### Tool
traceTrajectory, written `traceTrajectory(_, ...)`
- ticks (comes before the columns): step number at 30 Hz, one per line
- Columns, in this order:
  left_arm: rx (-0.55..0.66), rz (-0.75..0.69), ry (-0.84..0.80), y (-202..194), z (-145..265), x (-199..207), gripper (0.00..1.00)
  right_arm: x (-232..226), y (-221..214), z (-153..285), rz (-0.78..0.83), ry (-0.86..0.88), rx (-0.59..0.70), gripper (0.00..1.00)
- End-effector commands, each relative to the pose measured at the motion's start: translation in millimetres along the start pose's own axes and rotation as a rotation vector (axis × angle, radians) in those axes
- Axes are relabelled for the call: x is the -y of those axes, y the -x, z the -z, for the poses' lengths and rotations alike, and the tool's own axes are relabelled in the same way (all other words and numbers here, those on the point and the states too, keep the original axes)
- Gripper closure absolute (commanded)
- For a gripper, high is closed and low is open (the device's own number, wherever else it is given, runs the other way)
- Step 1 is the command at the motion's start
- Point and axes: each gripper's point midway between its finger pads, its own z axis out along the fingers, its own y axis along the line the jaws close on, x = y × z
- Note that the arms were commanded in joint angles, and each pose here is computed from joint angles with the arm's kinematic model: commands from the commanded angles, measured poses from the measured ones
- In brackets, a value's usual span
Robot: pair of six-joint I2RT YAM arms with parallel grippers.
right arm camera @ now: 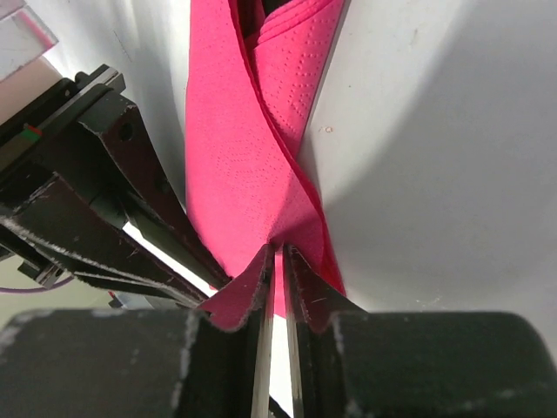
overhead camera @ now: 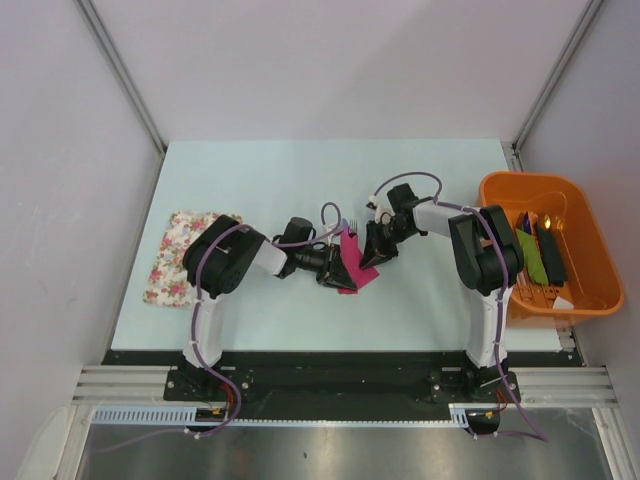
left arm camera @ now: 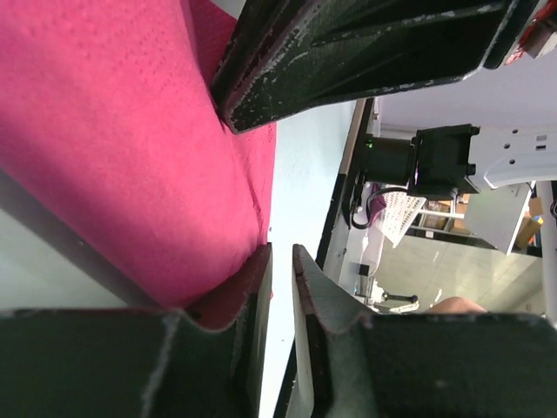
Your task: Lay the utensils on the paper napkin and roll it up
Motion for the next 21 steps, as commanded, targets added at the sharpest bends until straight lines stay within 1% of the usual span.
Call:
traceTrajectory(1, -0.025, 0.069, 0.117, -22.6, 0.7, -52.7, 0.79, 37.8, -5.6, -9.1, 0.057, -0.175, -0.003, 0.82)
traceTrajectory(3, -0.050, 0.061, 0.127, -23.9, 0.0, -55.4, 0.80, 16.3, 4.9, -2.3, 0.062, -0.090, 0.030, 0.78)
traceTrajectory(4, -0.054, 0.066, 0.123, -24.4, 0.0, -56.2, 0.80, 2.2, 11.2, 5.6, 0.071, -0.044, 0.055, 0.74)
traceTrajectory(7, -0.054, 0.058, 0.129, -22.4, 0.9, -56.7, 0.81, -18.8, 32.6, 22.3, 0.063, 0.008, 0.120, 0.65)
traceTrajectory(9, -0.060, 0.040, 0.135, -23.6, 1.4, -57.6, 0.82, -23.6, 47.3, 32.7, 0.052, 0.020, 0.159, 0.58)
traceTrajectory(10, -0.062, 0.031, 0.137, -23.5, 1.3, -57.0, 0.82, -22.7, 51.2, 34.2, 0.053, 0.013, 0.168, 0.50)
traceTrajectory(12, -0.067, 0.016, 0.139, -23.5, 1.8, -56.9, 0.83, -20.3, 60.9, 36.6, 0.072, -0.012, 0.187, 0.44)
traceTrajectory(17, -0.065, 0.005, 0.139, -19.7, 1.1, -55.5, 0.83, -5.1, 69.8, 21.0, 0.069, -0.060, 0.174, 0.43)
traceTrajectory(21, -0.061, -0.012, 0.139, -15.2, 0.4, -54.2, 0.84, 0.8, 69.3, 6.8, 0.073, -0.069, 0.150, 0.44)
